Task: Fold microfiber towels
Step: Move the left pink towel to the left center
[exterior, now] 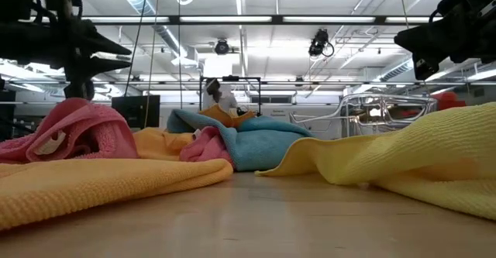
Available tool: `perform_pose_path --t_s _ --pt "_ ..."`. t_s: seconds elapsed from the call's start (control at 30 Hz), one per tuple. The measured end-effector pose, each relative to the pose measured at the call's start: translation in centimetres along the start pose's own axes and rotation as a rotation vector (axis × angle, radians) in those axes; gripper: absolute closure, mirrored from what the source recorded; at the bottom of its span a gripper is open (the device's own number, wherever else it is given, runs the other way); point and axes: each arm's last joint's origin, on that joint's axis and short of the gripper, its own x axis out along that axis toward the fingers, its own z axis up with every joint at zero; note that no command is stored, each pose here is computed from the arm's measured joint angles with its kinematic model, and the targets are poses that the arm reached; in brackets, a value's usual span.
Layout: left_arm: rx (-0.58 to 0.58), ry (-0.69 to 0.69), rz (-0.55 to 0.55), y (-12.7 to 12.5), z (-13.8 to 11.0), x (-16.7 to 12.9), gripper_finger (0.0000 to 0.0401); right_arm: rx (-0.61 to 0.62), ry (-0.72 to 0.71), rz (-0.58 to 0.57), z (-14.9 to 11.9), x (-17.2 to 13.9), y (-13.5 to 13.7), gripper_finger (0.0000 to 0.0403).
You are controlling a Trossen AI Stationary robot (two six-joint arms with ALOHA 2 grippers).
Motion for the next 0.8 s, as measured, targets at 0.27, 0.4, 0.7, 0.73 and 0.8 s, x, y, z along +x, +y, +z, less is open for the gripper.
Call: perform_pose_path --t_s 0.27,0.4,0.7,0.73,0.8 --pt "-0.343 -0.299 -0.048 -1.0 1.6 -0.2 0.0323 -0.009 -0.033 -0.015 0.3 0.0 0.0 0.0358" --pt "-0.389 -0.374 -0.158 -2.2 2.5 -0.6 0.0323 0.297 -0.214 -0.076 1.9 -0.2 -0.1 0.0358" --pt "-0.058 -0.461 -0.172 -6.9 5.6 -0.9 0.0328 0.568 -0.494 -0.072 4.2 -1.0 -0.3 0.0358" --pt "-0.037 -0.463 -0.168 -7.4 5.9 -0.8 0.0327 0.565 -0.524 -0.069 4.5 -1.1 -0.3 0.0358" --pt "0.011 -0.456 -0.144 -8.1 6.1 -0.2 0.0326 0.570 -0.557 -0.083 5.3 -1.3 -0.2 0.0358"
